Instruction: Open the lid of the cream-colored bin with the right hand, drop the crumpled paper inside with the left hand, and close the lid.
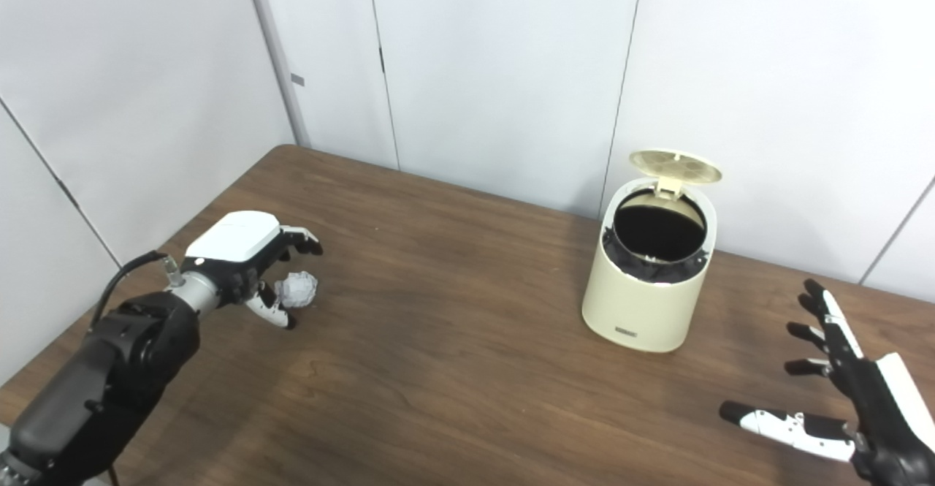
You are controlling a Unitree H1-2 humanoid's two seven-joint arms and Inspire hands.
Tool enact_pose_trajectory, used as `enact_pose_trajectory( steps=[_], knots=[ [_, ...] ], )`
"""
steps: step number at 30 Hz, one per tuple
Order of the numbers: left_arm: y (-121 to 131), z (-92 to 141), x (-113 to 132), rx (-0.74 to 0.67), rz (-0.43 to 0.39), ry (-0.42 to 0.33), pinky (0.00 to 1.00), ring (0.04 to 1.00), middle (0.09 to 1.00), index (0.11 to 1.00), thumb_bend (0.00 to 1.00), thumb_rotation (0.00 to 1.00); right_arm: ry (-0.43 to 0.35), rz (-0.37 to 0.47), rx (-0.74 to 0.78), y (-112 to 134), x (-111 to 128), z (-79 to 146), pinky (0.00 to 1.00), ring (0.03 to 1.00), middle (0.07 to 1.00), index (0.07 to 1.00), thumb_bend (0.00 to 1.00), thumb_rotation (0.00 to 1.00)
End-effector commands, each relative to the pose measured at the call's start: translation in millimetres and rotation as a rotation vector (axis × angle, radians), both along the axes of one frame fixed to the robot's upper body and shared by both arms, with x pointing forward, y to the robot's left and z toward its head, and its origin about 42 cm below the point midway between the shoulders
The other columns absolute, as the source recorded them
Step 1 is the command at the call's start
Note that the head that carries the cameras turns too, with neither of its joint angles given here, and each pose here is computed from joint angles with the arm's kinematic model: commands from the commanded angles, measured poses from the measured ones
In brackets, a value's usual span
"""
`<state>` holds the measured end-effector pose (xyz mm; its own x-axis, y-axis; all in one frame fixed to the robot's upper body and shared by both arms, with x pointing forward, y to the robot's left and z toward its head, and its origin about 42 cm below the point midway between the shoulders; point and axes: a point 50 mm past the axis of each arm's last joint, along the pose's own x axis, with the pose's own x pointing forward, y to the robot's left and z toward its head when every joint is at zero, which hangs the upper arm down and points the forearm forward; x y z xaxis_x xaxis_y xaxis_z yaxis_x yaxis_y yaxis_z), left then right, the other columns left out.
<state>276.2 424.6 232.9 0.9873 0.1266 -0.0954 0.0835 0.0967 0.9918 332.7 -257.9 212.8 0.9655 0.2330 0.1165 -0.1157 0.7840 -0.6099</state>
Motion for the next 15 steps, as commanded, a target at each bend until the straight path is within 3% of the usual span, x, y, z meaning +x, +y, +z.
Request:
enact_pose_trajectory(
  steps=[1,5,15],
  knots=[
    [6,21,8,0.064,-0.005,-0.083,0.59,0.716,0.772,0.752,0.88,0.0,-0.078,0.018,-0.001,2,0,18,0.64,0.866,0.957,1.0,0.81,0.26],
    [10,14,12,0.073,0.001,-0.077,0.57,0.692,0.749,0.739,0.89,0.0,-0.071,0.011,-0.002,2,-2,18,0.71,0.869,0.953,1.0,0.81,0.26],
    [12,-6,16,0.051,-0.019,-0.083,0.59,0.676,0.708,0.692,0.89,0.0,-0.067,-0.001,-0.012,-1,-5,18,0.62,0.856,0.958,1.0,0.8,0.31]
  ],
)
